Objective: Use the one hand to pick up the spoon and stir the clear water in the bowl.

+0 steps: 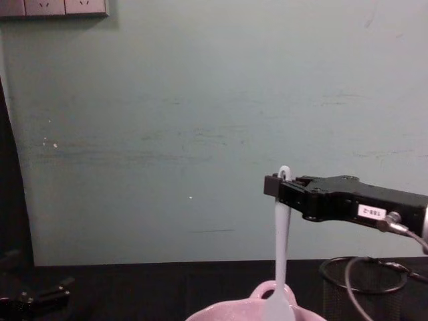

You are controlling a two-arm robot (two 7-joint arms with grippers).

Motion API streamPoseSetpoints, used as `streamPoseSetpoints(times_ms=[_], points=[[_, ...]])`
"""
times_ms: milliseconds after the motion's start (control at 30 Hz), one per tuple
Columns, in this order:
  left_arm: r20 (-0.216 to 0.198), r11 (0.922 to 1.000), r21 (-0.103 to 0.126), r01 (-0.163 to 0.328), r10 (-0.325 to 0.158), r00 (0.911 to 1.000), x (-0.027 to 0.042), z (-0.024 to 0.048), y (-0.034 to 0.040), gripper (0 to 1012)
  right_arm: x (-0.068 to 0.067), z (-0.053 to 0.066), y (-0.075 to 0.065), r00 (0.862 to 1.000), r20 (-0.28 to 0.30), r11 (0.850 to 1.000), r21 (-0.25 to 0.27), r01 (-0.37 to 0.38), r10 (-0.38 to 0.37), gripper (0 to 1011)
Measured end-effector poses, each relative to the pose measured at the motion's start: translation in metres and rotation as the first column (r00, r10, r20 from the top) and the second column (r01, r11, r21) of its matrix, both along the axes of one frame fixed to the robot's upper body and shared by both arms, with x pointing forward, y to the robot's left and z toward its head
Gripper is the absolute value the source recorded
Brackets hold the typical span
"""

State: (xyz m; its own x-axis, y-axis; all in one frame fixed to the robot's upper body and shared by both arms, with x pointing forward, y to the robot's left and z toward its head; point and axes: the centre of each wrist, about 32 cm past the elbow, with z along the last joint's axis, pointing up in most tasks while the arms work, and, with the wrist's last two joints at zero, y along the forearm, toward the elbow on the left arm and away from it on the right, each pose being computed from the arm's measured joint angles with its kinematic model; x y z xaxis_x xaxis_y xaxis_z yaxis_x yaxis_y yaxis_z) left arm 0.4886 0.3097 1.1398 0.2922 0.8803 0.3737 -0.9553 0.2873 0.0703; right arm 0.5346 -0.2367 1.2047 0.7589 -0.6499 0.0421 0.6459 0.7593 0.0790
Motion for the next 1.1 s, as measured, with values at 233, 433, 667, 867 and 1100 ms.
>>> streamPoseSetpoints(times_ms=[233,433,667,867,1100], points=[[0.000,1.0000,0.000,0.000,0.000,1.0000,0.0000,0.0000,0.0000,1011,-0.012,0.004,-0.001,1.000,0.003,0.999,-0.038,-0.025,0.025,108],[0.000,1.0000,0.000,0.000,0.000,1.0000,0.0000,0.0000,0.0000,1011,-0.023,0.006,0.009,0.997,-0.002,0.996,-0.052,-0.078,0.078,108],[0.000,1.0000,0.000,0.000,0.000,1.0000,0.0000,0.0000,0.0000,1011,-0.032,0.005,0.029,0.987,0.003,0.985,-0.065,-0.158,0.158,108],[0.000,1.0000,0.000,0.000,0.000,1.0000,0.0000,0.0000,0.0000,1011,-0.030,0.007,0.042,0.983,0.016,0.982,-0.057,-0.182,0.184,108],[0.000,1.0000,0.000,0.000,0.000,1.0000,0.0000,0.0000,0.0000,1011,-0.016,0.003,0.047,0.986,0.009,0.986,-0.019,-0.167,0.167,109]])
